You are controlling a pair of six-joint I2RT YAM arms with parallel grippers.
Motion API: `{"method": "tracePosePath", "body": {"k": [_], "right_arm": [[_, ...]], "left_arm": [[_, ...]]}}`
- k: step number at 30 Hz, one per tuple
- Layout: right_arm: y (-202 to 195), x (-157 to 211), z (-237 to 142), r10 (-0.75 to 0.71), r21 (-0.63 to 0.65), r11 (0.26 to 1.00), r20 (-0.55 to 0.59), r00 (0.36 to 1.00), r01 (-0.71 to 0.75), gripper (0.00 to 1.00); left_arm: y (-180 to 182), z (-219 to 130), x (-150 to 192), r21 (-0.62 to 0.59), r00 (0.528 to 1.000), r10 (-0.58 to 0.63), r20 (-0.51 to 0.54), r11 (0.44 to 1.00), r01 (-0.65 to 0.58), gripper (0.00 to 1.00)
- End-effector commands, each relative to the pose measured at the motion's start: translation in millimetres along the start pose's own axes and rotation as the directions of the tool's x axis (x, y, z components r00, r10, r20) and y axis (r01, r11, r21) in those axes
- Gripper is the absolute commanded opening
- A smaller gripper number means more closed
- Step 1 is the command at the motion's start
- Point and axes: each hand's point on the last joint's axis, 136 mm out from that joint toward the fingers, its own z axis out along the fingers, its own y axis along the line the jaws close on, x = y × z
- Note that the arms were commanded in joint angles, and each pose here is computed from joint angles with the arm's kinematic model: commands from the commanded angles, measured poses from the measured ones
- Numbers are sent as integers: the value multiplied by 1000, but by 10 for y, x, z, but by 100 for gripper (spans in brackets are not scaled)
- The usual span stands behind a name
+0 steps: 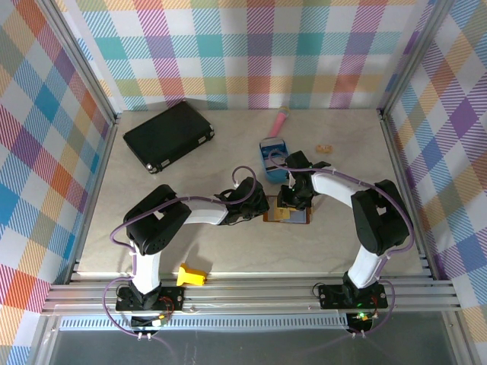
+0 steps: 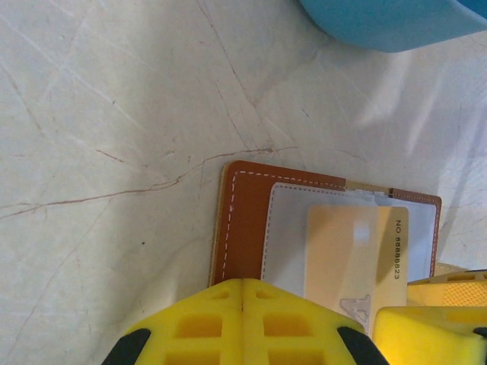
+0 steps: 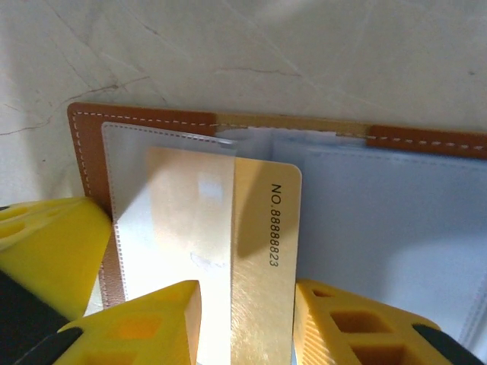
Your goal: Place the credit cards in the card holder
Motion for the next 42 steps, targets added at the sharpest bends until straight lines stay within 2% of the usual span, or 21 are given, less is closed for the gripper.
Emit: {"method": "tracePosePath", "body": {"k": [1, 21, 26, 30, 36, 42], "right_arm": [[106, -25, 24, -12, -40, 999, -12, 1000, 12, 35], [211, 50, 98, 63, -123, 990, -48, 997, -68, 24], [214, 41, 80, 66, -125, 990, -42, 997, -71, 25], [152, 14, 2, 65, -96, 993, -20, 998, -66, 31], [-102, -7, -308, 74, -16, 997, 54, 996, -73, 43], [-287, 66, -351, 23, 84, 996, 39, 999, -26, 54]], "left_arm": [[474, 25, 486, -141, 989, -11, -150, 990, -10, 0], [486, 8, 487, -138, 989, -17, -145, 990, -3, 0], [493, 6, 490, -140, 989, -18, -144, 990, -2, 0], [497, -1, 489, -140, 990, -20, -143, 990, 0, 0], [498, -9, 489, -133, 990, -25, -138, 991, 6, 0], [481, -14, 491, -121, 990, -25, -136, 993, 9, 0]]}}
